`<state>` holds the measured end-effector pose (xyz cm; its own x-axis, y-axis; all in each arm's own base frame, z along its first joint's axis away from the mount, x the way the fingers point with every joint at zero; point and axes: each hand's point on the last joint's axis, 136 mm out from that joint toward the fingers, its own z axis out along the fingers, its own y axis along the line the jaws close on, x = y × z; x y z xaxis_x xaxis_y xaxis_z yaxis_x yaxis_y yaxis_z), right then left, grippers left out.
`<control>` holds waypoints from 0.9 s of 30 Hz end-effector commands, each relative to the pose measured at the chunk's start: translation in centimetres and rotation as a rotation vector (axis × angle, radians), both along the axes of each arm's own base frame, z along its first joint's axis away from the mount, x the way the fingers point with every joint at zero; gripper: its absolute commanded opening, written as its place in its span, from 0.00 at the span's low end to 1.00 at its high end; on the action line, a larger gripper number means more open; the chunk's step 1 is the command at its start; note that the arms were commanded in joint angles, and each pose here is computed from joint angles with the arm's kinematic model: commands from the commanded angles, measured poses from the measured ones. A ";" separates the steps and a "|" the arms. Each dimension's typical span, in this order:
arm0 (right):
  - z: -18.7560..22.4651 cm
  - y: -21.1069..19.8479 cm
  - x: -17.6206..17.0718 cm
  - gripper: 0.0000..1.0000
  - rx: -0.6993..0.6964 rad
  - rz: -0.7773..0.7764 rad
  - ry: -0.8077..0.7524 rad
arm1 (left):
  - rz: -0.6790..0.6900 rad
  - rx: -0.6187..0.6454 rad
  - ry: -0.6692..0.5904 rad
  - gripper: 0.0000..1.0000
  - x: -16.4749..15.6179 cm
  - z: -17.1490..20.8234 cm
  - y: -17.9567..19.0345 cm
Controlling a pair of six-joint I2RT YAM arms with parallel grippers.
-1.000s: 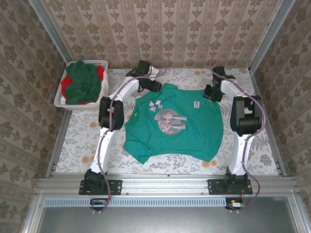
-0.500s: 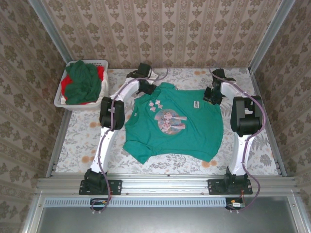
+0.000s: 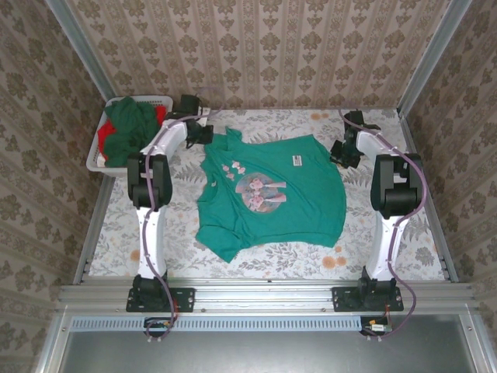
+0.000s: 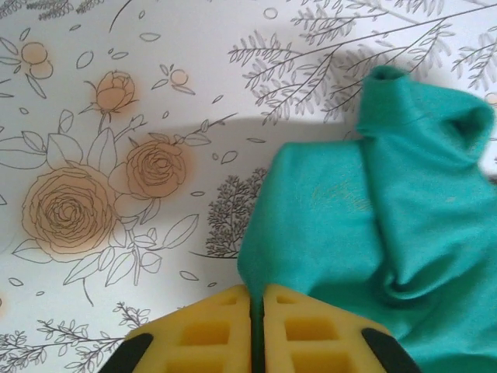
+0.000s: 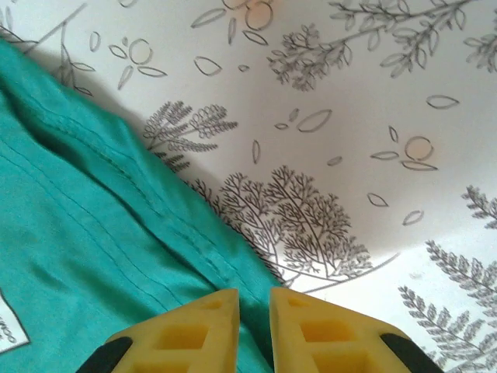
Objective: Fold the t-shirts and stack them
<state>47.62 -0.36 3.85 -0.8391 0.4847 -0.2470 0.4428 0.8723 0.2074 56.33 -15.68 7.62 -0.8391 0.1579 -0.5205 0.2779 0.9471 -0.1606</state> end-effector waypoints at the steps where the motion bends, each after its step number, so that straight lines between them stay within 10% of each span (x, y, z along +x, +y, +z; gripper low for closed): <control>1: 4.0 0.8 -0.2 0.21 -0.005 0.024 -0.081 | 0.011 -0.025 0.005 0.28 -1.0 1.8 -1.3; 27: 1.2 5.3 3.7 0.27 -0.011 0.157 -0.057 | -0.108 -0.032 -0.046 0.61 3.4 -1.9 -8.6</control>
